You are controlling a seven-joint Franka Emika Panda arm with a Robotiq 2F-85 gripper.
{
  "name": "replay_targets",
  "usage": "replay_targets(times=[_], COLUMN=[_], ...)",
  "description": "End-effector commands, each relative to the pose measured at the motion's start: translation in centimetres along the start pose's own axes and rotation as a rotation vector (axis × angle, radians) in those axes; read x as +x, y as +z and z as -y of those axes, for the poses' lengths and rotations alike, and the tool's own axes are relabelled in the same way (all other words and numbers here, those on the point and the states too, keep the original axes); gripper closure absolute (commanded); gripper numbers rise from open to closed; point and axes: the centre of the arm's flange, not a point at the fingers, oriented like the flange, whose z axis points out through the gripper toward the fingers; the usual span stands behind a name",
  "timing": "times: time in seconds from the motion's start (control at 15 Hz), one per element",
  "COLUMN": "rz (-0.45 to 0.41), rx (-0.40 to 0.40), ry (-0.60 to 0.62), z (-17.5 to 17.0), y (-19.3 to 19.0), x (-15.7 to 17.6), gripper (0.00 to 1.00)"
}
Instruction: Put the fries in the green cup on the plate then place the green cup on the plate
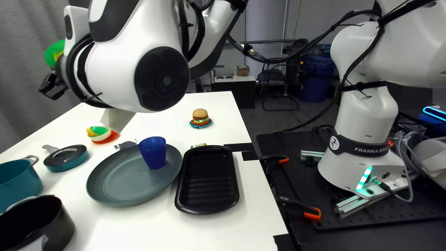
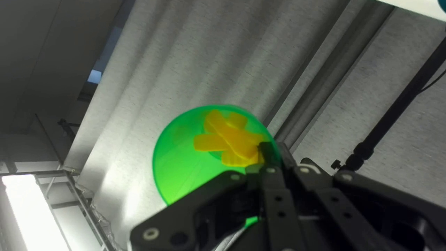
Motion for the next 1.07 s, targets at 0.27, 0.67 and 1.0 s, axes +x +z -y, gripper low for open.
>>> replay_targets(times=[0.27, 0.67, 1.0], rz=[-0.125, -0.247, -0.290], rx=[-0.049, -0.066, -0.083], ry=[0.003, -0.049, -0.060], z=[-1.3, -1.6, -1.7], y=[-0.4, -0.1, -0.1], x=[0.0, 0.7, 0.8], gripper=[0.99, 0.99, 0.99])
